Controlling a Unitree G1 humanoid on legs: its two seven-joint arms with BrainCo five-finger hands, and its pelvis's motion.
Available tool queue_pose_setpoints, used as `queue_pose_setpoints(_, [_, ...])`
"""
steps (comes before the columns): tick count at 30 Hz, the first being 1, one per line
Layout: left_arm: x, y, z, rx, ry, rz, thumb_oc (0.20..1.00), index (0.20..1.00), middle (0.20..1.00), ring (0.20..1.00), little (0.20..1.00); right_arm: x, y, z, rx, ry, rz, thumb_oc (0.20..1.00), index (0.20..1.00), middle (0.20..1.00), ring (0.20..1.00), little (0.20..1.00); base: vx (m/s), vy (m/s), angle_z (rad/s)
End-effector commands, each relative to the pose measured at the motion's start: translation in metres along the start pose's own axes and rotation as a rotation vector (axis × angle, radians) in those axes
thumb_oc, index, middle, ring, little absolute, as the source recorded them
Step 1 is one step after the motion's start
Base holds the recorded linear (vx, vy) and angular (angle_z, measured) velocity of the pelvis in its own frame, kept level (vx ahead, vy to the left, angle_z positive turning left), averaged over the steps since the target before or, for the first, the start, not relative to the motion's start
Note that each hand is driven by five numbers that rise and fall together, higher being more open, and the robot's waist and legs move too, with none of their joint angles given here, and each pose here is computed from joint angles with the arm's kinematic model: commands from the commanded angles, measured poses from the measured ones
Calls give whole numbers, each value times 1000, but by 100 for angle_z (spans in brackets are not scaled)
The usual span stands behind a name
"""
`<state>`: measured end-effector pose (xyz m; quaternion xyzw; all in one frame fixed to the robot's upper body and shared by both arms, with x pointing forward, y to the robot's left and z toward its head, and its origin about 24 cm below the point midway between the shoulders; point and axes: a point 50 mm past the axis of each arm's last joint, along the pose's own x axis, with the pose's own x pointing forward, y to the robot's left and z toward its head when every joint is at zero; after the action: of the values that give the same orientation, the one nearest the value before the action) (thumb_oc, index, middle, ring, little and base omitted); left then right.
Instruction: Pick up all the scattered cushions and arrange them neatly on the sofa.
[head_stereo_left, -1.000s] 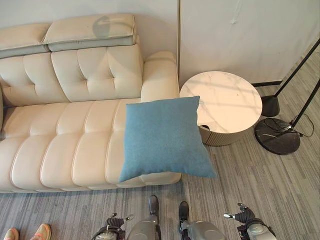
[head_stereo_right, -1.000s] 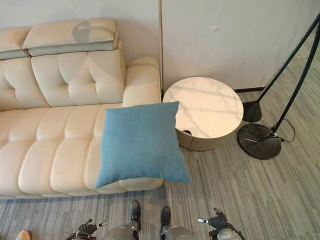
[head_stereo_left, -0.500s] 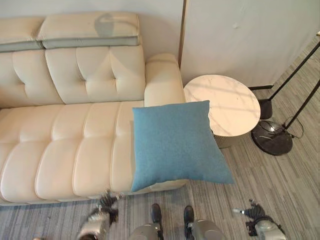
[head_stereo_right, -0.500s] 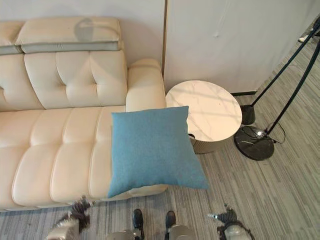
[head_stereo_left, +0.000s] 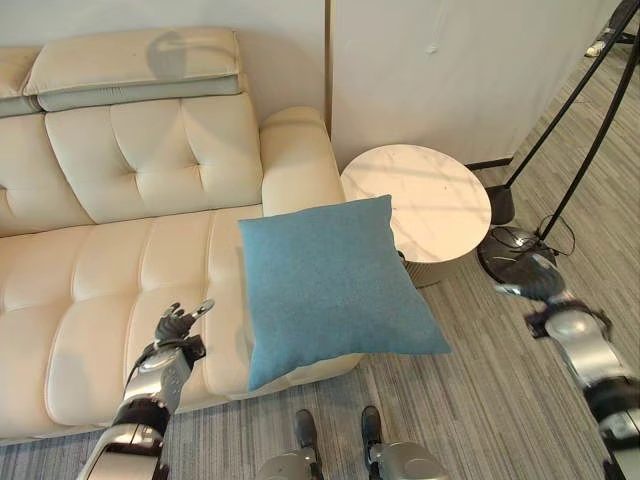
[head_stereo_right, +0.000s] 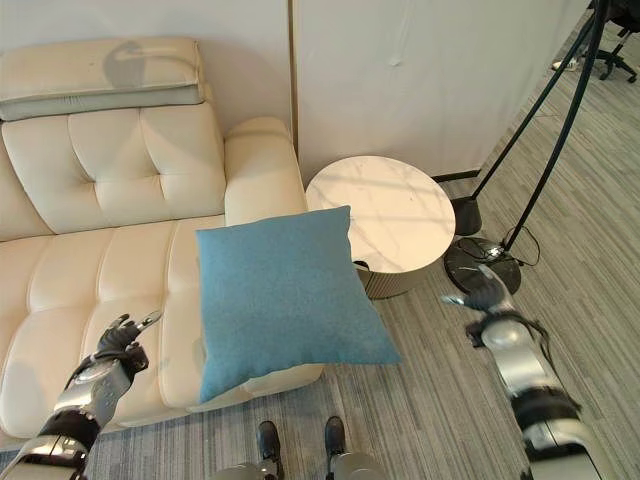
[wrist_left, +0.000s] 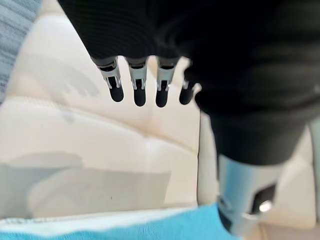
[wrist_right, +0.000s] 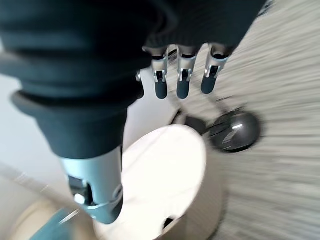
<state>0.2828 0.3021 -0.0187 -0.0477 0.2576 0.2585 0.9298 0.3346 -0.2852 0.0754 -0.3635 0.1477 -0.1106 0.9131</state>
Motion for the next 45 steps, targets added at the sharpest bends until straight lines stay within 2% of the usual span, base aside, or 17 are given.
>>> queue_pose_setpoints(1, [7,-18,46,-75,-102,-5,1000,1000,1000,1000,1000,16,2,45,12,-75,-42,1000,1000,1000,1000,1000,-86,-2,3])
queue_pose_setpoints(2, [7,-18,48,-77,-104,-4,1000,1000,1000,1000,1000,17,2,47,13,-78,-43,1000,1000,1000,1000,1000,-62,0,2])
queue_pose_setpoints(4, [9,-42,81,-102,-136,-22,1000,1000,1000,1000,1000,23,36,119,102,-173,0,1000,1000,1000,1000,1000,-123,-14,-10])
queue_pose_setpoints(6, [8,-56,91,-122,-139,-36,1000,1000,1000,1000,1000,19,52,143,153,-203,21,1000,1000,1000,1000,1000,-119,-25,-14])
queue_pose_setpoints(12, [-5,-109,103,-183,-146,-151,1000,1000,1000,1000,1000,7,86,170,212,-238,93,1000,1000,1000,1000,1000,-17,-5,11])
queue_pose_setpoints(13, [-5,-109,103,-183,-146,-151,1000,1000,1000,1000,1000,7,86,170,212,-238,92,1000,1000,1000,1000,1000,0,0,0])
queue_pose_setpoints(15, [-18,-148,94,-259,-102,-244,1000,1000,1000,1000,1000,-10,107,194,293,-311,152,1000,1000,1000,1000,1000,0,0,0])
queue_pose_setpoints(16, [-18,-148,93,-259,-101,-243,1000,1000,1000,1000,1000,-10,108,194,293,-310,152,1000,1000,1000,1000,1000,0,0,0])
queue_pose_setpoints(18, [-29,-170,84,-289,-84,-320,1000,1000,1000,1000,1000,-30,126,209,384,-385,229,1000,1000,1000,1000,1000,47,26,-2])
queue_pose_setpoints(19, [-29,-170,83,-289,-82,-319,1000,1000,1000,1000,1000,-30,126,209,384,-383,230,887,887,887,887,887,53,29,-5])
queue_pose_setpoints(20, [-37,-181,82,-304,-86,-375,1000,1000,1000,1000,1000,-40,131,216,401,-432,262,605,605,605,605,605,49,34,-6])
queue_pose_setpoints(21, [-49,-196,75,-341,-80,-460,470,470,470,470,470,-53,140,216,453,-474,327,200,200,200,200,200,49,35,-6])
queue_pose_setpoints(22, [-49,-196,74,-341,-78,-459,200,200,200,200,200,-53,140,215,452,-472,328,200,200,200,200,200,46,40,-7])
queue_pose_setpoints(26, [-74,-212,54,-473,-34,-592,200,200,200,200,200,-77,155,195,601,-483,486,200,200,200,200,200,51,35,-3])
queue_pose_setpoints(31, [-88,-215,49,-513,-41,-652,200,200,200,200,200,-84,162,180,667,-441,560,200,200,200,200,200,18,-4,-6])
queue_pose_setpoints(36, [-95,-201,45,-489,-118,-634,200,200,200,200,200,-89,161,171,728,-417,562,200,200,200,200,200,-19,-7,2])
queue_pose_setpoints(45, [-110,-158,10,-498,-151,-507,200,200,200,200,200,-100,154,123,719,-367,511,200,200,200,200,200,-80,26,6])
